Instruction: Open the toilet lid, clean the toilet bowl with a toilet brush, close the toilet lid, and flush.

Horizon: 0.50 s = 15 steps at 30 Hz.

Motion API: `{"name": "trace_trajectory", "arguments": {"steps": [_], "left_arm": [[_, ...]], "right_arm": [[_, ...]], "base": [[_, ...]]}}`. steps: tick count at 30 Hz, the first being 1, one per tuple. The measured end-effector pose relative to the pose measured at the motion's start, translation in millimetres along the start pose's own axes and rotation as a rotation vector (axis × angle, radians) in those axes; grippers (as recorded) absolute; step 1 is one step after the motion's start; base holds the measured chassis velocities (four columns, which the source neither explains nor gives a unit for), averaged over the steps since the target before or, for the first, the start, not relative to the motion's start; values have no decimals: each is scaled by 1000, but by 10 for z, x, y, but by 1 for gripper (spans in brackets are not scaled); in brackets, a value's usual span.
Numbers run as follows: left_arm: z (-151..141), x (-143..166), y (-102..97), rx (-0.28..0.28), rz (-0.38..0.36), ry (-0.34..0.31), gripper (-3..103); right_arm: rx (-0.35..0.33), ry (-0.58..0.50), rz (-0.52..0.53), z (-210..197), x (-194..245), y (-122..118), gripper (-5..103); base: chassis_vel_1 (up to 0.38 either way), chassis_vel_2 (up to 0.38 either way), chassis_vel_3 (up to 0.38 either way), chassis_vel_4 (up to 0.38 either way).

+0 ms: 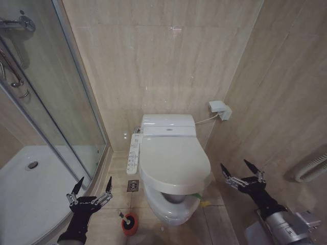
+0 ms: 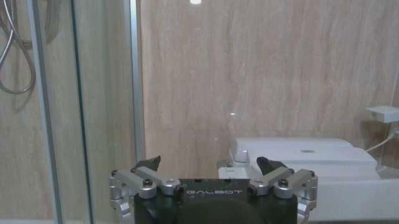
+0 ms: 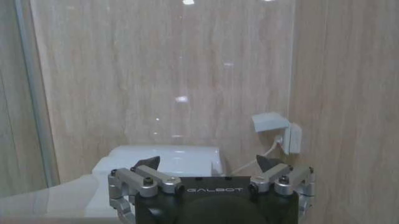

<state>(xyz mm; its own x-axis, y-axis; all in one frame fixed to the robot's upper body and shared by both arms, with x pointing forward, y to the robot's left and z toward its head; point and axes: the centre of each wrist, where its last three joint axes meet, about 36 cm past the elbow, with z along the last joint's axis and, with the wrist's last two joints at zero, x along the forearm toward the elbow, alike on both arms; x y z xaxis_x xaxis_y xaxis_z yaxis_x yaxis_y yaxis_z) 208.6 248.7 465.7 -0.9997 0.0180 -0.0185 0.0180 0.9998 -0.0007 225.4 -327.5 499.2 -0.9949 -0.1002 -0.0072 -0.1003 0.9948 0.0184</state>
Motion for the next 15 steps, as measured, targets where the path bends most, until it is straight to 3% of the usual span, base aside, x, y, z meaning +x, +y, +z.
{"name": "trace_trajectory", "arguments": {"steps": [4,10,15], "left_arm": [[0,0,0,0,0,0,100],[0,0,0,0,0,0,100],[0,0,0,0,0,0,100]], "right_arm": [[-15,-2,14,59,31,86,100],[-28,-6,145,156,78,310,100],[-29,-14,167,136,129,367,100]], "base": [[0,0,0,0],[0,0,0,0],[0,0,0,0]]}}
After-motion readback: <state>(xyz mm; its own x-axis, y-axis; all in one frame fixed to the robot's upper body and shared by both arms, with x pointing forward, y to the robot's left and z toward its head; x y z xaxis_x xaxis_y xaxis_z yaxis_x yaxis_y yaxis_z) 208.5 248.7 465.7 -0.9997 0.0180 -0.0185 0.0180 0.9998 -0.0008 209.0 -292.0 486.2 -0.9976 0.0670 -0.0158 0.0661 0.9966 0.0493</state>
